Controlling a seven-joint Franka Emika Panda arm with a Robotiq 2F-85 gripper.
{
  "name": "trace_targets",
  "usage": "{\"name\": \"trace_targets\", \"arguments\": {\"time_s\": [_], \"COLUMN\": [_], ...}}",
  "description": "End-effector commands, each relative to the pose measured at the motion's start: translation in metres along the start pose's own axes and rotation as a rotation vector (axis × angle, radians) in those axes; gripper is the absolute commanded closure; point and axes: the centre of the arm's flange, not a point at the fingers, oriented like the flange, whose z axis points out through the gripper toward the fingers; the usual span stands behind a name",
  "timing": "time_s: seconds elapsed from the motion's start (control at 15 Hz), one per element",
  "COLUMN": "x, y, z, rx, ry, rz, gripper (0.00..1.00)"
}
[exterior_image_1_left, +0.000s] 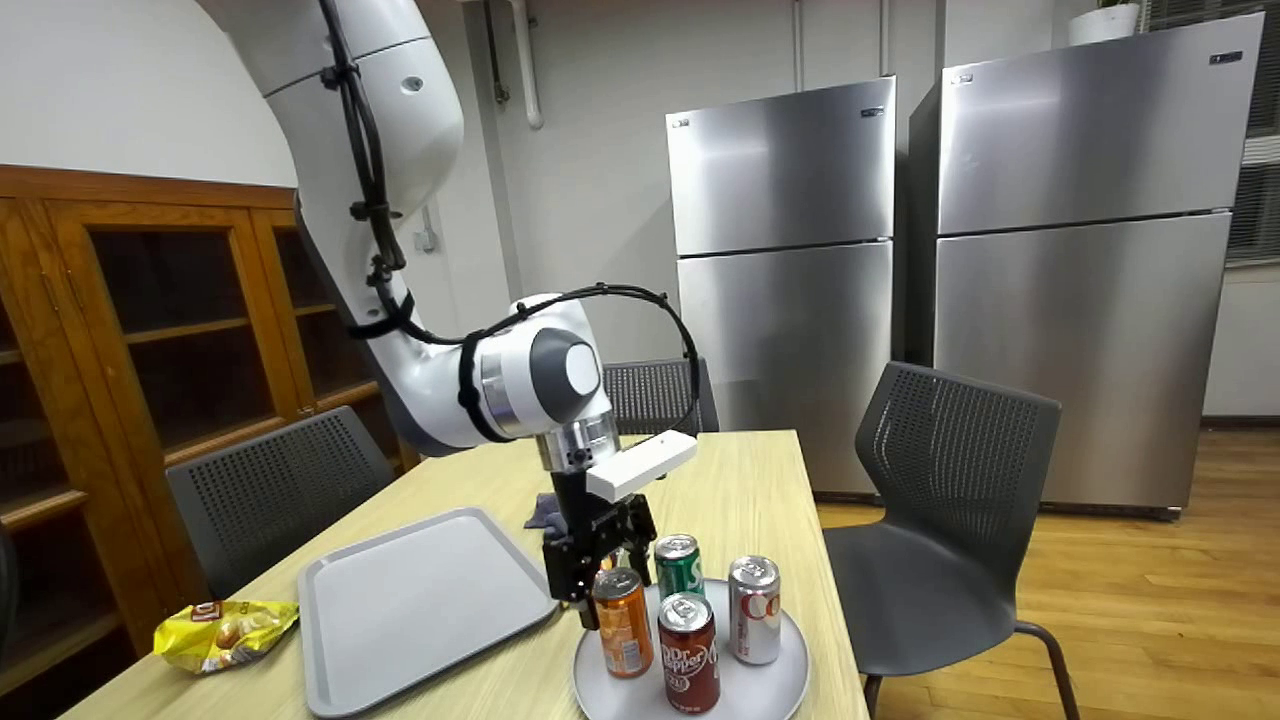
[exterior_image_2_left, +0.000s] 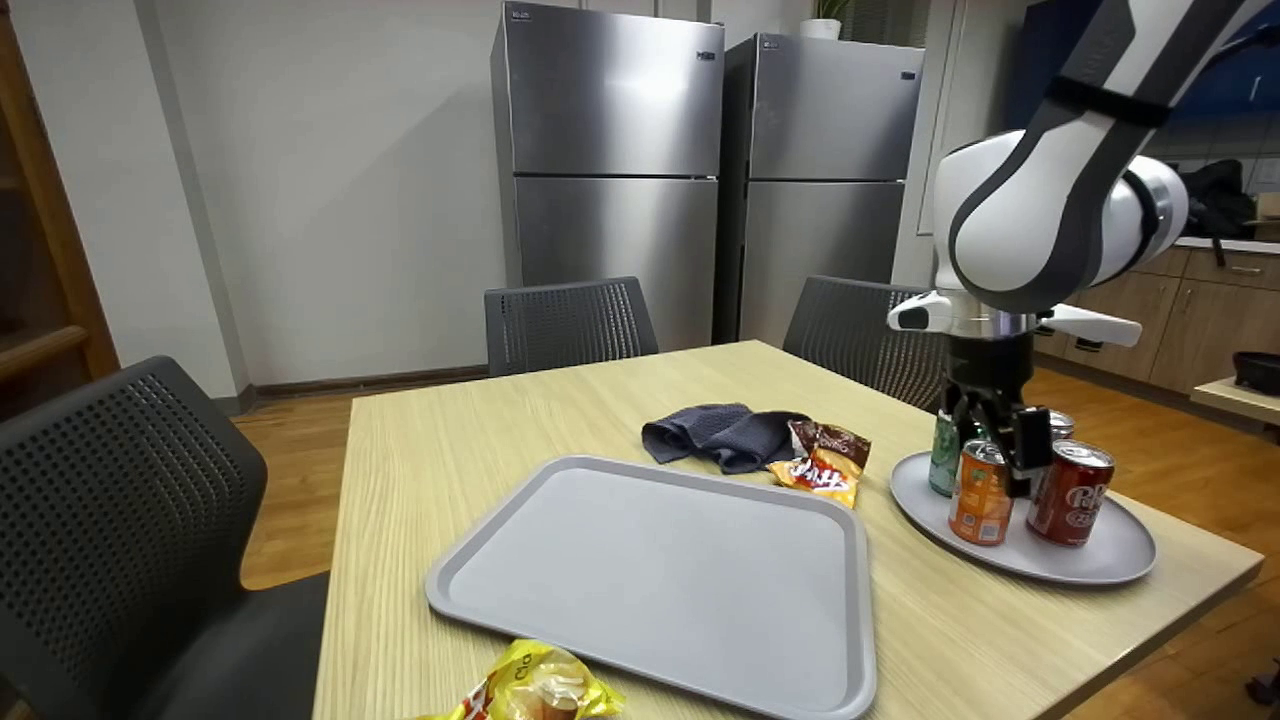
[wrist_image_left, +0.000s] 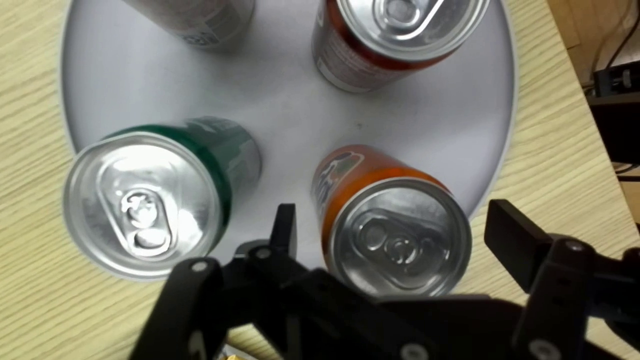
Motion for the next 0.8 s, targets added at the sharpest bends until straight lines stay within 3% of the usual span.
{"name": "trace_targets", "arguments": {"time_s": [0.0, 0.2, 0.73], "x": [-0.003, -0.002, 0.012], "y": [-0.004, -0.004, -0.007], "z": [-0.002, -0.002, -0.022], "rx": [-0.006, -0.006, -0.033], "ry": [-0.010, -0.008, 0.035], "rz": [-0.021, -0.022, -0.011], "gripper": [0.34, 0.60, 0.62]}}
